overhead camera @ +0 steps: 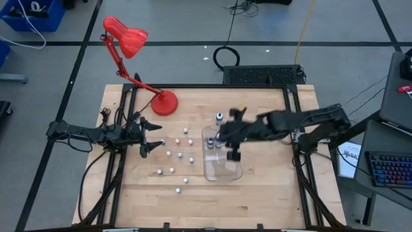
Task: Pick & Place food coloring
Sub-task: Put the purple food coloring bottle into the transparent container
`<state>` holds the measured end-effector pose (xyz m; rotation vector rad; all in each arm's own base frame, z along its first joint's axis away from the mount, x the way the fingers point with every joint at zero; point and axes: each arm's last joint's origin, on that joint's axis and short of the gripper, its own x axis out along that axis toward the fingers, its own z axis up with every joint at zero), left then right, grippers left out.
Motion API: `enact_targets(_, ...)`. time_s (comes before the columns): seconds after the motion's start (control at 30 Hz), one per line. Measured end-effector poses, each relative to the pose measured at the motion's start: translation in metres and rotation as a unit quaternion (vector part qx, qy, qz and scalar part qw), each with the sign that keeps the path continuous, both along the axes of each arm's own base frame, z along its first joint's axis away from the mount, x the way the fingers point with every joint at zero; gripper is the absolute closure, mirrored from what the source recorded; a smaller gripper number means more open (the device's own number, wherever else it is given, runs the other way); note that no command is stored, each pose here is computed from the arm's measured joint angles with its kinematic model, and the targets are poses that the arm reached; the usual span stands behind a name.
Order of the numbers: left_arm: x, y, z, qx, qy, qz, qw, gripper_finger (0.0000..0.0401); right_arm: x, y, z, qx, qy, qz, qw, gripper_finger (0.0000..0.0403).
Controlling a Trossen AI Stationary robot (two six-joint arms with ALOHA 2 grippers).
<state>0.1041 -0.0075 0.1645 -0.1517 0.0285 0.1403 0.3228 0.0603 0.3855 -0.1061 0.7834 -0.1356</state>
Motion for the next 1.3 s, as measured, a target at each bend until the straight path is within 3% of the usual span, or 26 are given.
enact_targets(0.27,0.0,0.0,0.0,0.0,0.0,0.0,1.0,0.0036,0.035,0.019,-0.06,0.038,0.056,0.052,0.996,0.0297)
enact_targets(0.37,0.0,0.0,0.0,0.0,0.0,0.0,1.0,0.0036,0.043,0.013,-0.085,0.054,0.077,0.059,0.994,0.0297)
enact_targets(0.57,0.0,0.0,0.0,0.0,0.0,0.0,1.0,0.0036,0.048,-0.007,-0.123,0.039,0.108,0.062,0.991,0.0297)
enact_targets(0.7,0.0,0.0,0.0,0.0,0.0,0.0,1.0,0.0036,0.05,-0.021,-0.14,0.066,0.091,0.068,0.991,0.0297)
enact_targets(0.93,0.0,0.0,0.0,0.0,0.0,0.0,1.0,0.0036,0.049,-0.041,-0.16,0.064,0.084,0.058,0.993,0.0297)
enact_targets(1.3,0.0,0.0,0.0,0.0,0.0,0.0,1.0,0.0036,0.048,-0.049,-0.176,0.094,0.055,0.077,0.991,0.0297)
